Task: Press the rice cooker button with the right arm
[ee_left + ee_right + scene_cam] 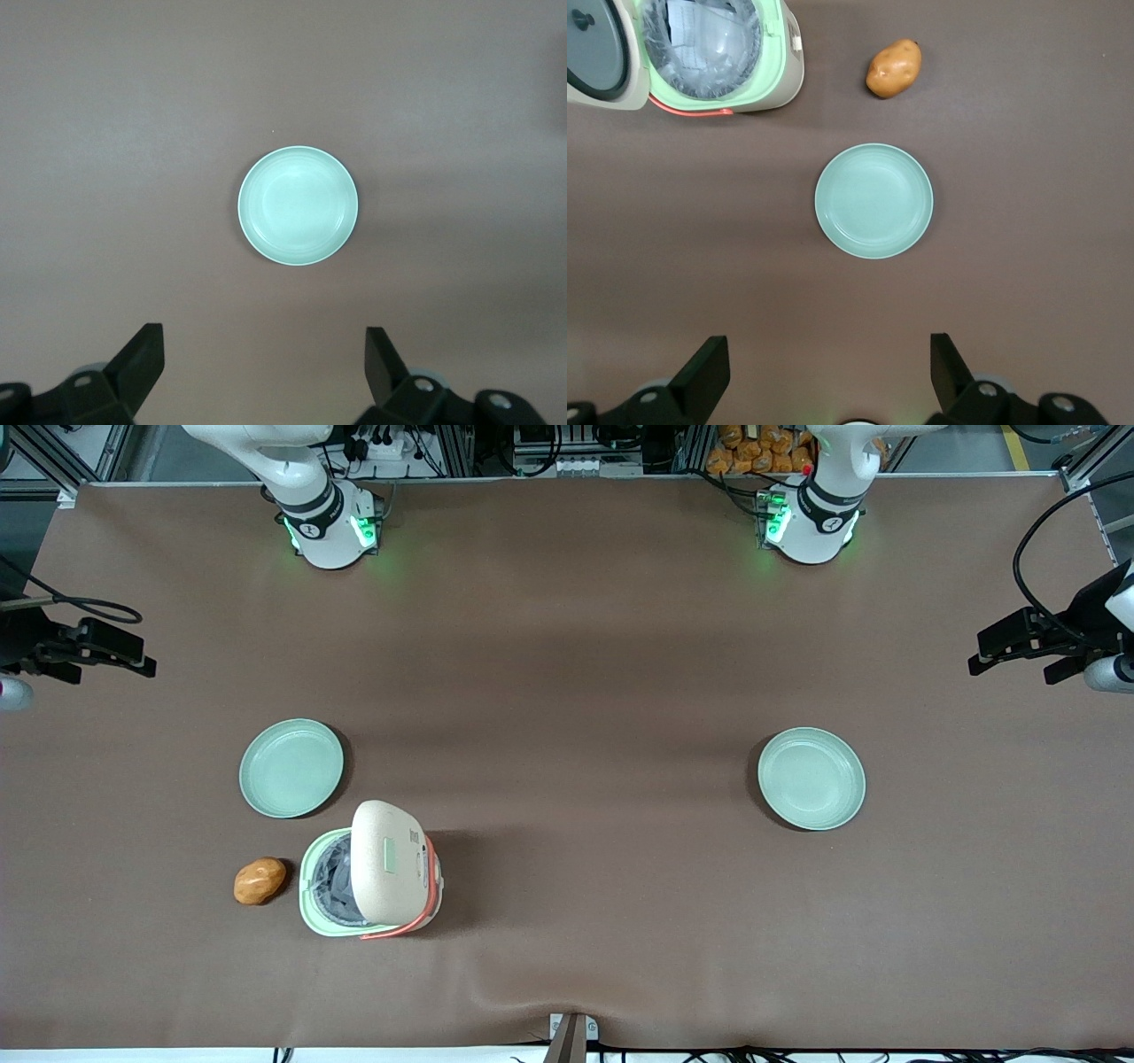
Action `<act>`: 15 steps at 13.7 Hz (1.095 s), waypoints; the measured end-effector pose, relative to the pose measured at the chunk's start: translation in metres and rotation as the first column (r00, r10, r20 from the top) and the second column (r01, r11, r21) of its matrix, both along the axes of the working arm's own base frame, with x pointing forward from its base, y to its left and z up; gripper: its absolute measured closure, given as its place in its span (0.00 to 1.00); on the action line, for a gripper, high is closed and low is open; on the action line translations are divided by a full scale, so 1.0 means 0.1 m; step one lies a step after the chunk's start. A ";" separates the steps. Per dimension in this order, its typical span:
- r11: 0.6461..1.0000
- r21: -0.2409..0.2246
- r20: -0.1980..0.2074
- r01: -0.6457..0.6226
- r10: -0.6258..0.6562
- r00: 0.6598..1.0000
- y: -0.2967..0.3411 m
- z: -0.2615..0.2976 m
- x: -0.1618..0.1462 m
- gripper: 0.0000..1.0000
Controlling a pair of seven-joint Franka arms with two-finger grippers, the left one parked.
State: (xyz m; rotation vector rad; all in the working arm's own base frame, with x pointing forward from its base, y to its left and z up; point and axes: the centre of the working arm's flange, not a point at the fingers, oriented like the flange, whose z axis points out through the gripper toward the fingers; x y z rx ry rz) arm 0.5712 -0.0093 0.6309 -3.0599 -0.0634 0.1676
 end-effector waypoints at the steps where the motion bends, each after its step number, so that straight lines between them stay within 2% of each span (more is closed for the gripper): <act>1: 1.000 -0.009 0.004 0.002 -0.002 1.000 -0.02 0.04 -0.02 0.00; 3: 1.000 -0.028 0.004 0.005 -0.005 1.000 -0.05 0.09 -0.08 0.00; 9: 0.998 -0.040 -0.045 0.038 -0.040 0.998 -0.13 0.10 -0.17 0.00; 15: 0.998 -0.040 -0.046 0.040 -0.042 0.998 -0.13 0.13 -0.20 0.00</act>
